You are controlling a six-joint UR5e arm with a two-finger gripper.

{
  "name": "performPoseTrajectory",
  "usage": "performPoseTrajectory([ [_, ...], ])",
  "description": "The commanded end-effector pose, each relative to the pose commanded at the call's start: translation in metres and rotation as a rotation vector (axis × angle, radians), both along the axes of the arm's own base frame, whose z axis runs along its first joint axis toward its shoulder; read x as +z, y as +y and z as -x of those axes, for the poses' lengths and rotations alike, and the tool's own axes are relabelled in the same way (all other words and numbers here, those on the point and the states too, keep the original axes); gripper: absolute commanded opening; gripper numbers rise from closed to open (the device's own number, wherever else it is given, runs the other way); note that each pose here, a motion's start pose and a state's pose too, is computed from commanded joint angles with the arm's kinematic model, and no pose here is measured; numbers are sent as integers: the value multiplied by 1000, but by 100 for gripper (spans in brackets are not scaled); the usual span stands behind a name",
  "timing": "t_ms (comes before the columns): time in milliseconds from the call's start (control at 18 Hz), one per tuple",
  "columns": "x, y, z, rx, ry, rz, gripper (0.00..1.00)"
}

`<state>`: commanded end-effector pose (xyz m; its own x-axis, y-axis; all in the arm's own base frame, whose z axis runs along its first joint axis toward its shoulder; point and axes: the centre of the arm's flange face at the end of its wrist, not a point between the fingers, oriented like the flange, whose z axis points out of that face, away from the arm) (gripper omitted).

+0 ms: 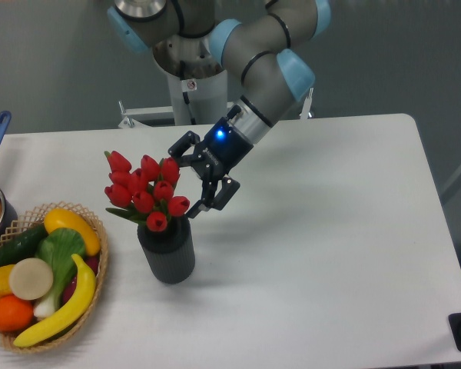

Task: Pick up the flowers from the vase
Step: 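Close the gripper around the tulip stems just above the vase rim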

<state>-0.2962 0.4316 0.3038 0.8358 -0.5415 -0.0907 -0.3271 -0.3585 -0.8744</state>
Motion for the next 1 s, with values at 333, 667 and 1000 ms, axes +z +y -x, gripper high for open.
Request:
performPoseTrajectory([
  [333,-1,10,-7,-4,-48,9,100],
  [667,-2,22,-3,-2,-93,-4,100],
  [1000,-7,22,3,5,-99,6,100],
])
